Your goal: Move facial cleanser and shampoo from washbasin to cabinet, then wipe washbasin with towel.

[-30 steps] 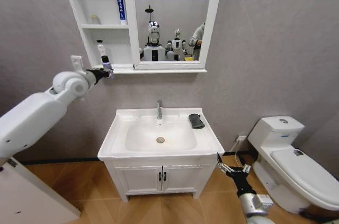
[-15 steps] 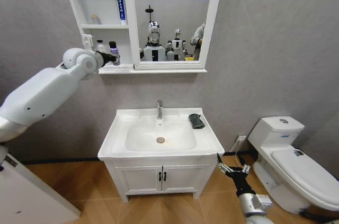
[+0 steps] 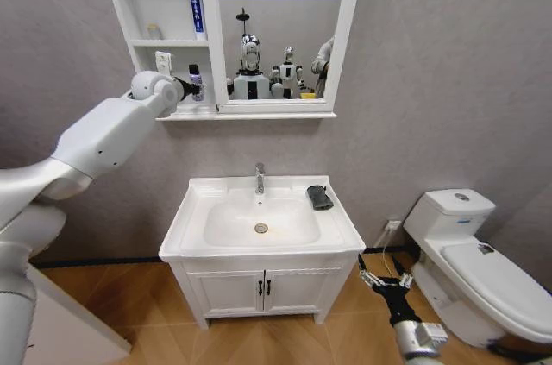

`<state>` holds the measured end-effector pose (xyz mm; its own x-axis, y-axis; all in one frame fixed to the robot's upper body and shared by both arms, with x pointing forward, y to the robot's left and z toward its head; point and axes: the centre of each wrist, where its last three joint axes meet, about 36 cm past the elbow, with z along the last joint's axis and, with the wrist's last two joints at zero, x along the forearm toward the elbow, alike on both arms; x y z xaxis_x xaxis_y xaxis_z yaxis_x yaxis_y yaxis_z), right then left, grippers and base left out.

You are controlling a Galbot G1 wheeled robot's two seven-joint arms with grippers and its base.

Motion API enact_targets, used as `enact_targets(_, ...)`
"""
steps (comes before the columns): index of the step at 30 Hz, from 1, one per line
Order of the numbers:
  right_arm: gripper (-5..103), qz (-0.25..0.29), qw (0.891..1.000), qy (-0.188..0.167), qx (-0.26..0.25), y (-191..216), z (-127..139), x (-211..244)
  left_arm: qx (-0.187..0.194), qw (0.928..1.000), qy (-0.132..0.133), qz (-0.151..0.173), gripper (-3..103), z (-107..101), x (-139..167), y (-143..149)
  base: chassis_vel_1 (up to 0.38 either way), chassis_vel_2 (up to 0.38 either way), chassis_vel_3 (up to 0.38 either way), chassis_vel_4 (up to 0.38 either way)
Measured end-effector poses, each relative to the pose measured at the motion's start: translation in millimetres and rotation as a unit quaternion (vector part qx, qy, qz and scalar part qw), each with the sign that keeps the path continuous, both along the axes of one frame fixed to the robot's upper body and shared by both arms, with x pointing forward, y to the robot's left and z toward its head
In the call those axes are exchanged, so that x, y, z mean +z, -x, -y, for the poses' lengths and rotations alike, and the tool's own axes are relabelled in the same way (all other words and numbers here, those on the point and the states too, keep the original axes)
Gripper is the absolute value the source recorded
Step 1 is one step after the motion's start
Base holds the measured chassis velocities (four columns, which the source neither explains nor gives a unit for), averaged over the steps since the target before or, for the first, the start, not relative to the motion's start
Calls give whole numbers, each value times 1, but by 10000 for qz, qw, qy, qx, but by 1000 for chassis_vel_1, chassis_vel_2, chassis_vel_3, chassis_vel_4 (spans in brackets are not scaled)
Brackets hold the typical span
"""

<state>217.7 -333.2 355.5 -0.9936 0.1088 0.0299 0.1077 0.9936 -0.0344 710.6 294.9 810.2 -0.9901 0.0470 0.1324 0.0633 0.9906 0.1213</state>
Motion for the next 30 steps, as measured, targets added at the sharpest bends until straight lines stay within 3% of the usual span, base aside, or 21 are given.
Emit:
enact_targets(7, 100, 5, 10000, 28, -96, 0, 12, 0, 11, 10000, 13, -88, 42, 0, -4, -3, 0, 0, 0, 0)
enact_targets(30, 100, 29, 9999, 30, -105, -6, 16, -1, 259, 9994, -48, -240, 39, 4, -9, -8, 0, 0, 0, 0)
